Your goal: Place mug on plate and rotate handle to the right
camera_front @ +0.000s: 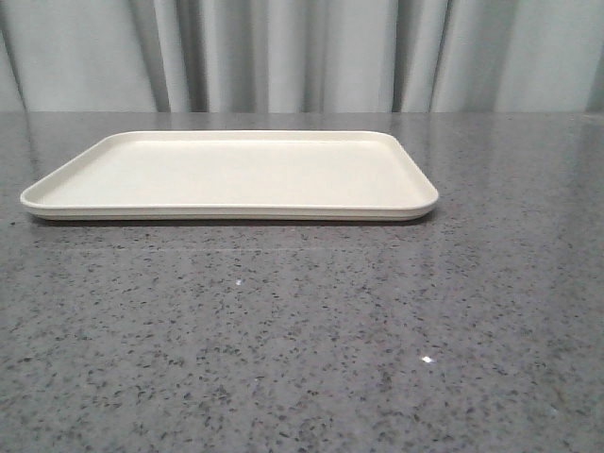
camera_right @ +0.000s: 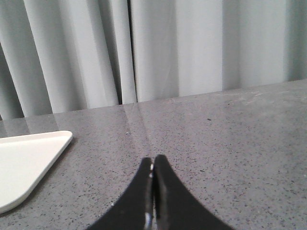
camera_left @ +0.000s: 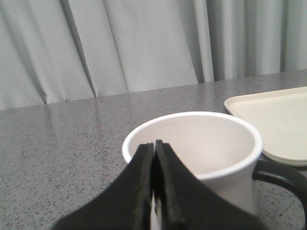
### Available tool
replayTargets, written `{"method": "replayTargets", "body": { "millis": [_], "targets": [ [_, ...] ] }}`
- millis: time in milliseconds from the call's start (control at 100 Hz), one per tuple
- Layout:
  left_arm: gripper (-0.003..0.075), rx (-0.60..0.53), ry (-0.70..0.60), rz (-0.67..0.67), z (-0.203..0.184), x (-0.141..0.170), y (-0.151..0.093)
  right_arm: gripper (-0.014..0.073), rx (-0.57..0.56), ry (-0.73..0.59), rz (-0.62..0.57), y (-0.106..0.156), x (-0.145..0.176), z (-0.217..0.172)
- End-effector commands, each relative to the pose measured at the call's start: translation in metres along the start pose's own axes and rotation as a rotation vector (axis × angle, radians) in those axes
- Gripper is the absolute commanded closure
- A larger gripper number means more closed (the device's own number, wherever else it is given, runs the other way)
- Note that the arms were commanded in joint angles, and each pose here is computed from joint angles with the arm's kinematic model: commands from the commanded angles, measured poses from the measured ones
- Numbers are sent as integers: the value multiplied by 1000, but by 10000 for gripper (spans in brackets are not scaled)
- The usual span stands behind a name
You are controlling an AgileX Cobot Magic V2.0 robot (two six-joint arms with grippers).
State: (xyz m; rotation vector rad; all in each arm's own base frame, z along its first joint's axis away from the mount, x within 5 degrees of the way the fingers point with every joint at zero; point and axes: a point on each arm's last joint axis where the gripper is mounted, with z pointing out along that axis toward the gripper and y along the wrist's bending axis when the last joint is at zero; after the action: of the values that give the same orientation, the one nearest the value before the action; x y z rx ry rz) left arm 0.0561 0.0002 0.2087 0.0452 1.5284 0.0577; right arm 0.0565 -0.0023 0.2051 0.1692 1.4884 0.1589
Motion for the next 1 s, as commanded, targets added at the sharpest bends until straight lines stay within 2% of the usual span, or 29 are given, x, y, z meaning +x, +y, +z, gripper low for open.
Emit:
{"method": "replayTargets", "body": {
  "millis": [0,590,720,800,990],
  "targets": [
    [740,-7,-96,-8,-3,-6,1,661,6,-21,-7,-1,-1,-2],
    [740,-7,-96,-8,-3,-6,1,661,5,-22,-7,-1,-1,-2],
    [740,-7,-96,-8,-3,-6,1,661,34,-30,-7,-3,-2,-2],
    [740,-8,-96,31,-3,-6,1,661,33,-29,-7,-3,-2,-2],
    [740,-8,-96,31,-3,-6,1,661,34,-31,-7,-3,-2,-2]
  ]
}}
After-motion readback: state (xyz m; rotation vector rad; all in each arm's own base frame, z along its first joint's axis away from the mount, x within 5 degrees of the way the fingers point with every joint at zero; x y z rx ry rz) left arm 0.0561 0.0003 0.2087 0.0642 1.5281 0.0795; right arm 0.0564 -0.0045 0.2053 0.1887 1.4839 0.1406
